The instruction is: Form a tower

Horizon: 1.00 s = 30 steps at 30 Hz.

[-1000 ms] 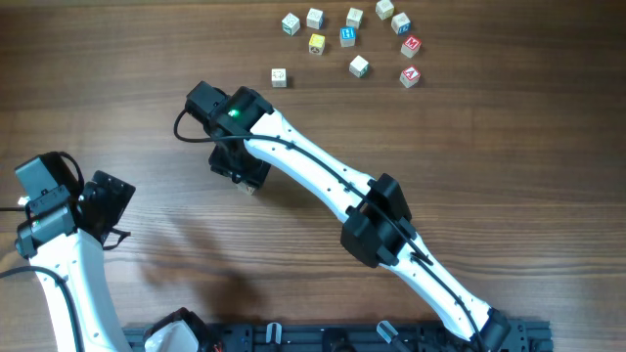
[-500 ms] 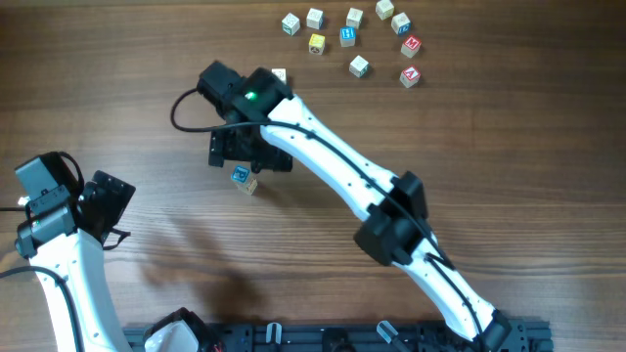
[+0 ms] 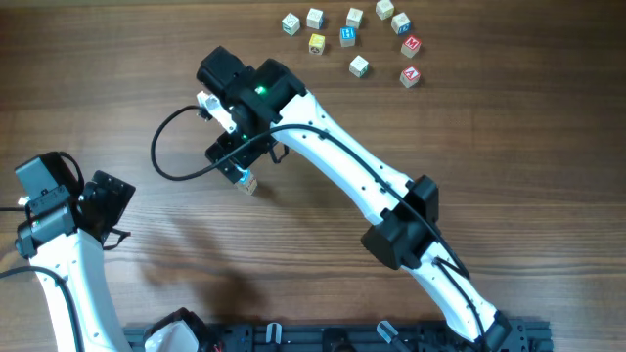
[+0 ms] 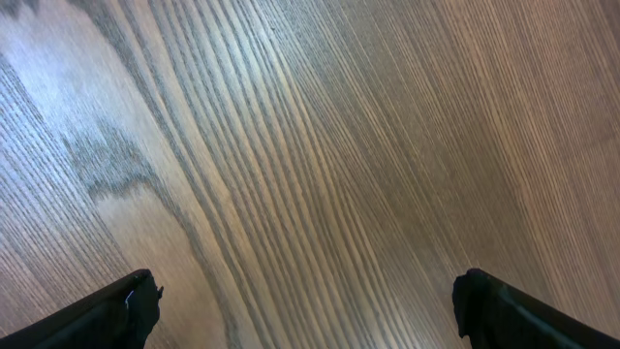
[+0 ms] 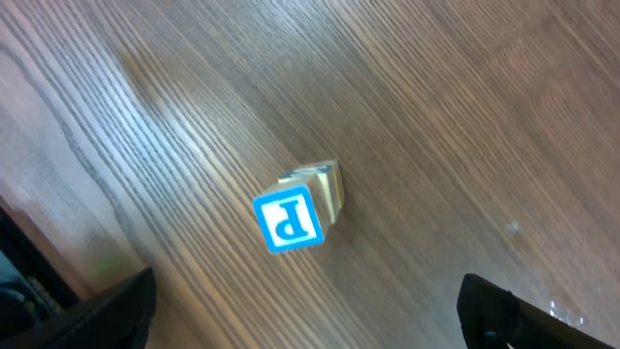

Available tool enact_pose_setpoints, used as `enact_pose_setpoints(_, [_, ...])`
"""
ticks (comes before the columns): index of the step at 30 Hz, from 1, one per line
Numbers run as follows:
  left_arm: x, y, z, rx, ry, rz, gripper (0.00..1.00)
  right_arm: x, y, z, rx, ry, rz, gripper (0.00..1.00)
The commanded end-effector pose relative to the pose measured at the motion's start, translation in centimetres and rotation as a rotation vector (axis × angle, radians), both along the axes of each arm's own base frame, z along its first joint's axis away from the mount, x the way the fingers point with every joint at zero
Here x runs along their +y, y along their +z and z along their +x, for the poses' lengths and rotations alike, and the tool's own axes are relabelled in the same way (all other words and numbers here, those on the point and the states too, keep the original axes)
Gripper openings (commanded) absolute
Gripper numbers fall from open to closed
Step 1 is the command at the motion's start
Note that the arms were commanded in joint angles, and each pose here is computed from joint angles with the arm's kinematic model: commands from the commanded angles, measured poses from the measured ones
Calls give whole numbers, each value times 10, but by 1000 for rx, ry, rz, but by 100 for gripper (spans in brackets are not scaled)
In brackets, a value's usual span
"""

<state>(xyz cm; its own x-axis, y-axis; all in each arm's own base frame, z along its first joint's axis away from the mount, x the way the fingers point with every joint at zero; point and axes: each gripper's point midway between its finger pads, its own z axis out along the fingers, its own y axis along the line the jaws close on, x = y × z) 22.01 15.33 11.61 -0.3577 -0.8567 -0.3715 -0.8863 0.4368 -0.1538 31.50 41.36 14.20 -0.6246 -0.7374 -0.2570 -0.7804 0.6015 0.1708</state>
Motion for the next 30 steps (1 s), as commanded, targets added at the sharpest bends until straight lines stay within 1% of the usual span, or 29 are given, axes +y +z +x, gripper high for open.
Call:
enact_pose_setpoints(1, [1,3,1,-15,12,-1,100,6,-46,-4,43,58,-63,99])
enact_pose_setpoints(4, [1,3,1,-15,12,0,100,9,-73,-10,64,120,-102,100])
enact_pose_setpoints(6, [1,3,1,-15,12,-1,100,13,-81,-16,71,134,-111,99])
enact_pose_setpoints(11, [1,3,1,-15,12,0,100,20,-82,-13,47,138,-96,100])
enact_pose_setpoints(19, [1,3,1,-15,12,-1,100,15,-117,-17,98,140,-154,100])
enact_pose_setpoints(24, [1,3,1,-15,12,0,100,13,-119,-12,71,134,-170,99])
enact_pose_setpoints(30, [1,3,1,-15,12,0,100,14,-126,-10,67,132,-176,95])
